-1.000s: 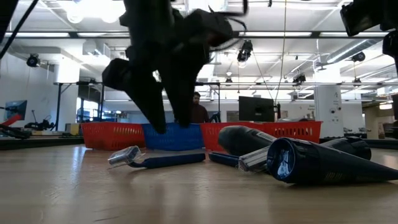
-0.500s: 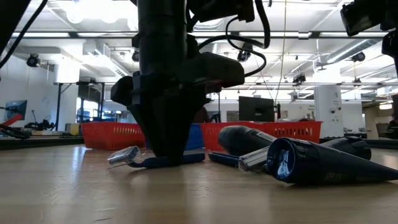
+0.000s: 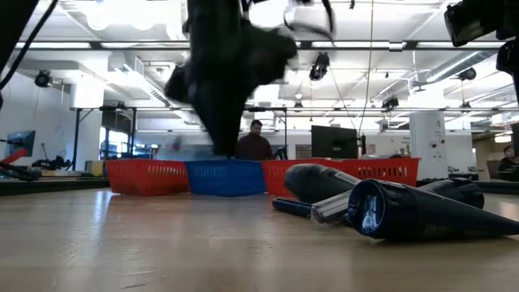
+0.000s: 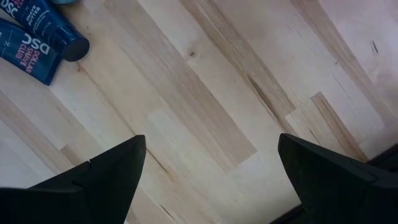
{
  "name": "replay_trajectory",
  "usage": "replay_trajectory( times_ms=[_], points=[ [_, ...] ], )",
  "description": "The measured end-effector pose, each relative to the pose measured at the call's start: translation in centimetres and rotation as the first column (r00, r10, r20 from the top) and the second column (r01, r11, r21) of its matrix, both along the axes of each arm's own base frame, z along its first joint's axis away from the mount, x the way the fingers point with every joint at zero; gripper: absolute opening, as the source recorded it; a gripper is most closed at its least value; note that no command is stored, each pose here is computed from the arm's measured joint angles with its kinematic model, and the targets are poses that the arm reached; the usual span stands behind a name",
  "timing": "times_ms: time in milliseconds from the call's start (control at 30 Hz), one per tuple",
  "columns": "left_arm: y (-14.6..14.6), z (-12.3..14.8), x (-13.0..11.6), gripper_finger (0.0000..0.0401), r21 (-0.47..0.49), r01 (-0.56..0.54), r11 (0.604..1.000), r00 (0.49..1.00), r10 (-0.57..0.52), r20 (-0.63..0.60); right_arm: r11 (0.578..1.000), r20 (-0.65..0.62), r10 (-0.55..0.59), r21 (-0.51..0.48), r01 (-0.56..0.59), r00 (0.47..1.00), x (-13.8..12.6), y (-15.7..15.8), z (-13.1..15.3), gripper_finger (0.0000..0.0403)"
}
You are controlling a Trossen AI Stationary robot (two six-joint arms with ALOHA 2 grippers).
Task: Pick & Place Travel size toiletries
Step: Put the blue razor into the blue bin
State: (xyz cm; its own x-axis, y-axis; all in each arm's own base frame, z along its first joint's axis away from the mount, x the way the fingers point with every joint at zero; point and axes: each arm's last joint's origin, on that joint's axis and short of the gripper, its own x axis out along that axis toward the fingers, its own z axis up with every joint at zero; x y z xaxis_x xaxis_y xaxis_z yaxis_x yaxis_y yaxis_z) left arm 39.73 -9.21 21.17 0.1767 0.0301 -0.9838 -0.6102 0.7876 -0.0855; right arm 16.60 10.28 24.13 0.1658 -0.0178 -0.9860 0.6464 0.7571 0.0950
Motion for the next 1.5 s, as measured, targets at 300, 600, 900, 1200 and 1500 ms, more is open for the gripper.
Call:
replay_trajectory(
  times_ms=[300, 600, 900, 1200, 1500],
  points=[
    [14.2, 8.0, -2.7, 0.0023, 0.176, -0.244, 0.954, 0.958, 0.208, 0.199, 0.999, 0.000, -0.045, -0.003, 0.045, 0.999, 0.0, -0.1, 0.0, 0.0363],
    [22.0, 5.4, -2.8, 0.0023, 0.159, -0.302, 0.940, 0.948, 0.279, 0.156, 0.995, 0.018, -0.100, -0.015, 0.100, 0.995, 0.0, -0.1, 0.0, 0.0363],
    [22.2, 0.8, -0.8, 0.0023, 0.103, -0.248, 0.963, 0.967, 0.241, 0.077, 0.988, 0.034, -0.150, -0.022, 0.151, 0.988, 0.0, -0.2, 0.0, 0.0363],
    [21.9, -1.1, -1.5, 0.0064, 0.086, -0.279, 0.957, 0.960, 0.276, 0.039, 0.982, 0.046, -0.187, -0.027, 0.189, 0.981, 0.1, -0.2, 0.0, 0.0363],
    [20.0, 2.1, -1.7, 0.0169, 0.069, -0.270, 0.961, 0.957, 0.259, 0.128, 0.982, 0.051, -0.184, -0.034, 0.186, 0.982, 0.1, -0.2, 0.0, 0.0363]
  ],
)
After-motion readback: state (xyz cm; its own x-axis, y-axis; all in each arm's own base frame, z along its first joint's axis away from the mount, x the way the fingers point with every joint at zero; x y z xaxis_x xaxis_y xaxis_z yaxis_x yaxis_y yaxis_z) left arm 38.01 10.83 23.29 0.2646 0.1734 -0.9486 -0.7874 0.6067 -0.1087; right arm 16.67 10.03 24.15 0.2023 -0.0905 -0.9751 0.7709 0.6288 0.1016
